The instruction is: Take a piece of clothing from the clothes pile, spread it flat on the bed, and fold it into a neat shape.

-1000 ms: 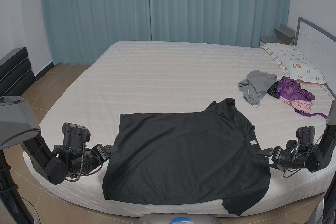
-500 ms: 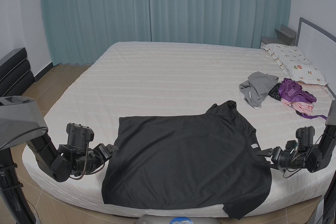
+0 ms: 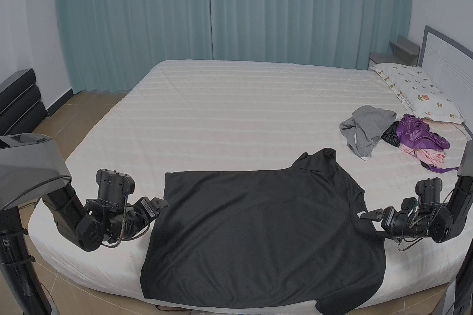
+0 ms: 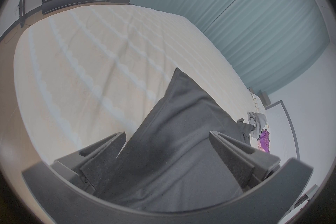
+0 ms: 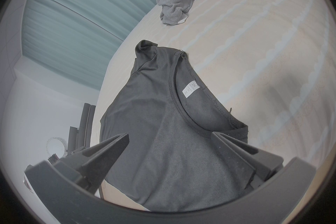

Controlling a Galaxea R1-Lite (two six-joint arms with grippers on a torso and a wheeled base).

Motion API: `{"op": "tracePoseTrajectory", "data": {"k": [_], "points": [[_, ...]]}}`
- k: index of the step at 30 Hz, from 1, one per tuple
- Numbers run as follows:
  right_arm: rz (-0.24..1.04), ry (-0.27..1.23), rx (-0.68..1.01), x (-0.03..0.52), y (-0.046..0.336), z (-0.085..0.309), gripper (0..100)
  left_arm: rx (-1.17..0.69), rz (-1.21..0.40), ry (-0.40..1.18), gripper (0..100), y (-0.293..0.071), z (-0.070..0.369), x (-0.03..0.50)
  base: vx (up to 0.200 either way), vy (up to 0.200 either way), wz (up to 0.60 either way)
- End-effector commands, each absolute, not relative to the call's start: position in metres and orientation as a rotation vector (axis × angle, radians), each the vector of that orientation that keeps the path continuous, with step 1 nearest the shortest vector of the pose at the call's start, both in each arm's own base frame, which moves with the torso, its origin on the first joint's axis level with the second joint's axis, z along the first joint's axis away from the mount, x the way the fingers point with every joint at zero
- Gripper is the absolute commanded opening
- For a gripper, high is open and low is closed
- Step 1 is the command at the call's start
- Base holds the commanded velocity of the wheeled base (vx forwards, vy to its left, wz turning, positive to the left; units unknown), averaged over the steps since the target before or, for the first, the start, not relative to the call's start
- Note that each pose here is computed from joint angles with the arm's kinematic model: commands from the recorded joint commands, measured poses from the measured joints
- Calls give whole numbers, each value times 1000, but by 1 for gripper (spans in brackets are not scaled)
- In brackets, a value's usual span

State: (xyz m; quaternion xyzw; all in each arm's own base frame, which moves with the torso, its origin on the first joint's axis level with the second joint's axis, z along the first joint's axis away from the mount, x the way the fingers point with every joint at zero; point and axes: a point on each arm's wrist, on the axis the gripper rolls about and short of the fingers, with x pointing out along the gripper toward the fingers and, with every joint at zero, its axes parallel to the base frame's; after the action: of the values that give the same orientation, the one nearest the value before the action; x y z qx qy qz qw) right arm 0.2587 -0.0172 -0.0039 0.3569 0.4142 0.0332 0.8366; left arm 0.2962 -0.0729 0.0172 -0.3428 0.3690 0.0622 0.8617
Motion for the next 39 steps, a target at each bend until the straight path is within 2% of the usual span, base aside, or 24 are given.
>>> {"op": "tracePoseTrajectory", "data": {"k": [1,8,12,21,27,39], "points": [[73,877,754,259,-16,-4,100,-730,134,745,100,-73,14,318,0,0,0],[73,881,754,259,-16,-5,100,-752,142,692,100,-72,-1,370,0,0,0],[76,885,753,259,-15,-5,100,-760,132,625,100,-70,-13,421,0,0,0],[82,891,750,259,-13,-6,100,-720,106,593,100,-80,-38,489,0,0,0],[83,893,751,259,-13,-6,100,-711,114,583,100,-83,-52,508,0,0,0],[90,916,744,260,-9,-12,100,-698,123,571,100,-81,-55,511,0,0,0]]}}
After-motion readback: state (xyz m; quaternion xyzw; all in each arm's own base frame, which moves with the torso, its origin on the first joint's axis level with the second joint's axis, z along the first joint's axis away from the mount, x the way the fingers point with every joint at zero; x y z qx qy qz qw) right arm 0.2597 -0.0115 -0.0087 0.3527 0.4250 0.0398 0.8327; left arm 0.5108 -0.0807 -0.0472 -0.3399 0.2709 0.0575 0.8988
